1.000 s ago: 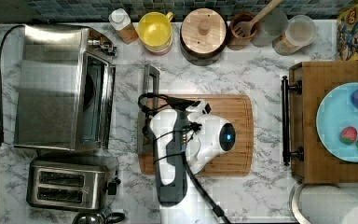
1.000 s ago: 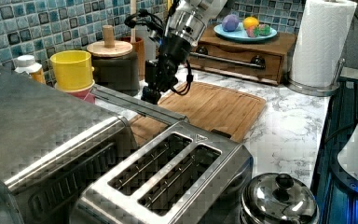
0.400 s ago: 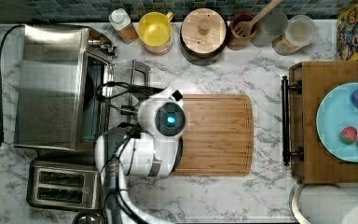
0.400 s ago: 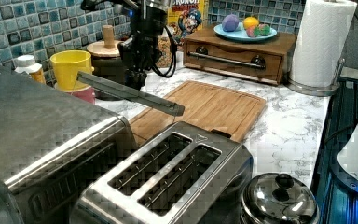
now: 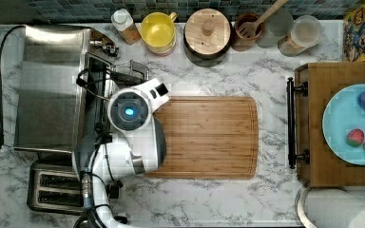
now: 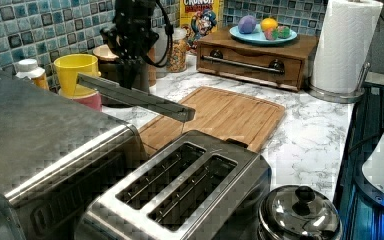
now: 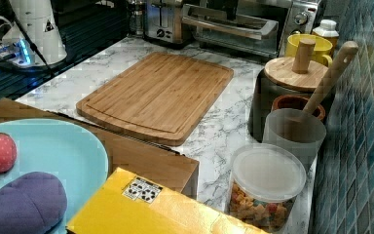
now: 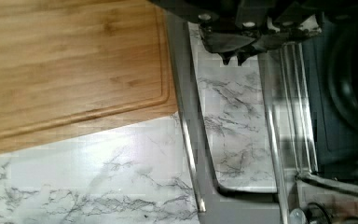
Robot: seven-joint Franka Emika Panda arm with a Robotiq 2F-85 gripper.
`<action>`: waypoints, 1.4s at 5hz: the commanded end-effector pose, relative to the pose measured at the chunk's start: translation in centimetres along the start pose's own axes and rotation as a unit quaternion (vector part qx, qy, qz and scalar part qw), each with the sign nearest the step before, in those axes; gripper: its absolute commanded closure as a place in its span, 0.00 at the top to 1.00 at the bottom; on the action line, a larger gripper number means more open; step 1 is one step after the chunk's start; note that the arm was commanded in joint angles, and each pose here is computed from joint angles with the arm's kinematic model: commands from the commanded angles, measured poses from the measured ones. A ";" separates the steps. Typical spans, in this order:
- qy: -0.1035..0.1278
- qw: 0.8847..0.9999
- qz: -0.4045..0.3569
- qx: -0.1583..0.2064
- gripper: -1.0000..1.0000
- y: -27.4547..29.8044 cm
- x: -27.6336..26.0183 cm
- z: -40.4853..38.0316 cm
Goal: Close the oven.
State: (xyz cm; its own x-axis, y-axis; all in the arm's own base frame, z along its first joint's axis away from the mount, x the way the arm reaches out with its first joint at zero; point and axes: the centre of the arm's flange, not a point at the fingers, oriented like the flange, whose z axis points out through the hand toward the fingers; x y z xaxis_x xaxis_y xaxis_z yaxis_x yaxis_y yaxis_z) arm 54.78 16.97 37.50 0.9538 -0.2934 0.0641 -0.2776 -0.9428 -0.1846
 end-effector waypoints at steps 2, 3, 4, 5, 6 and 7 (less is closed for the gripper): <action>0.032 0.994 -0.071 -0.082 0.00 -13.8 1.4 -5.4; 0.043 0.994 -0.055 -0.079 0.00 -13.5 1.2 -6.6; 0.043 0.994 -0.055 -0.079 0.00 -13.5 1.2 -6.6; 0.043 0.994 -0.055 -0.079 0.00 -13.5 1.2 -6.5; 0.043 0.994 -0.055 -0.079 0.00 -13.5 1.2 -6.5; 0.043 0.994 -0.055 -0.079 0.00 -13.5 1.2 -6.5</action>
State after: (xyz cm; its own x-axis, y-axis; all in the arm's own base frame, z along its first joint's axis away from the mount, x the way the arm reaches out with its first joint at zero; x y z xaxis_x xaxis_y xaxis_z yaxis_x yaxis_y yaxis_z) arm 58.62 27.03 40.60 0.9890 -0.1316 0.0680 -0.1348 -0.9898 0.0451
